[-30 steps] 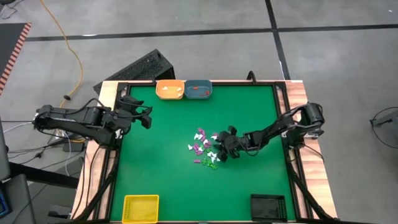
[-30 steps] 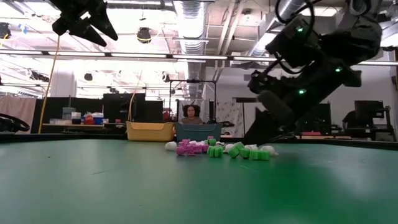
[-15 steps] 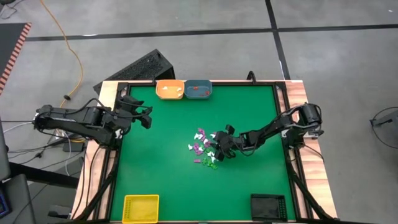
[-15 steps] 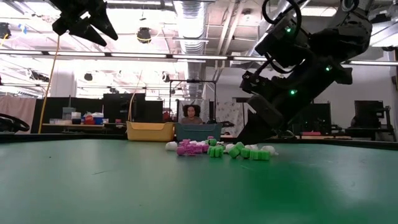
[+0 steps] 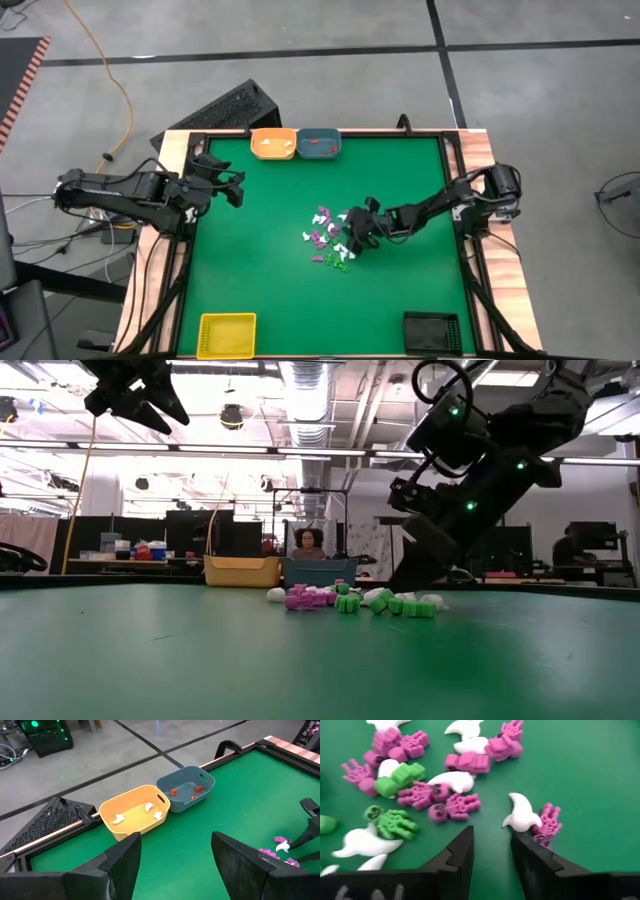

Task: Sort Halloween decoration
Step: Put the white ghost into the orange bin

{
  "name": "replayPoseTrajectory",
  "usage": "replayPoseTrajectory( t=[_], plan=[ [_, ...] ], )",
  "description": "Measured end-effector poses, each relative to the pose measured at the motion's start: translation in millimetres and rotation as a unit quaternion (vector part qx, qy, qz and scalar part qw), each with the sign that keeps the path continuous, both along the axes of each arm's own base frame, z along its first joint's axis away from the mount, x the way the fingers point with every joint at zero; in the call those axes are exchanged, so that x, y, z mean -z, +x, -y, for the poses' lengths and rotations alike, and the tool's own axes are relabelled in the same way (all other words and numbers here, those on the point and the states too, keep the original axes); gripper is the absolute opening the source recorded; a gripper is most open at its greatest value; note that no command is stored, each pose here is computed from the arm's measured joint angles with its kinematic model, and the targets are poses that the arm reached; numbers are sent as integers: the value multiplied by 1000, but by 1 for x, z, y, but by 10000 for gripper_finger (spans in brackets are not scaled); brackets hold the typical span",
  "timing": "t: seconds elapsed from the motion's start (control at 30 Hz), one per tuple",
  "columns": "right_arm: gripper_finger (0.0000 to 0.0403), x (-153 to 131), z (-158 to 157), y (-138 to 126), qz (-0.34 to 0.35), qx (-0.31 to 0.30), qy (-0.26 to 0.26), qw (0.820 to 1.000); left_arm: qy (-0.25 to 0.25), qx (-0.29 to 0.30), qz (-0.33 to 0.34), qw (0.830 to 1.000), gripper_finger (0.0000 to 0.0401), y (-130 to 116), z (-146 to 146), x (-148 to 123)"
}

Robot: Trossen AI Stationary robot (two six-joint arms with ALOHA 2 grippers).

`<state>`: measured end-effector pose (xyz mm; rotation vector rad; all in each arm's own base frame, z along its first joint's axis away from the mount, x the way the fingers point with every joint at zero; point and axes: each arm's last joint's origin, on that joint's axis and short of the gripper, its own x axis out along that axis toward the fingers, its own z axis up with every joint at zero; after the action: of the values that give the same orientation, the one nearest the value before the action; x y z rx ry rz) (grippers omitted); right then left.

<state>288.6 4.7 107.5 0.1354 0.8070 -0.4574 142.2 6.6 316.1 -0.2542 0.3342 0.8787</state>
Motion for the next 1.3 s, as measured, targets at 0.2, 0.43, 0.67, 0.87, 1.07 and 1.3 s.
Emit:
replayPoseTrajectory(
  t=[0.2,0.43,0.67,0.87,1.07,1.3],
  plan=[
    [150,-1,18,1,1,12,-17,1000,-2,-1,2,1000,231,0,0,0],
    [150,-4,34,4,11,4,-51,999,-5,-4,6,1000,231,0,0,0],
    [155,-8,42,9,32,-41,-70,996,-8,-6,10,1000,231,0,0,0],
    [168,-13,47,14,13,-98,-109,989,-9,-6,11,1000,231,0,0,0],
    [170,-34,58,33,-8,-185,-124,975,-8,-6,11,1000,231,0,0,0],
    [168,-37,77,32,-13,-227,-82,970,-9,-8,12,1000,231,0,0,0]
  ],
)
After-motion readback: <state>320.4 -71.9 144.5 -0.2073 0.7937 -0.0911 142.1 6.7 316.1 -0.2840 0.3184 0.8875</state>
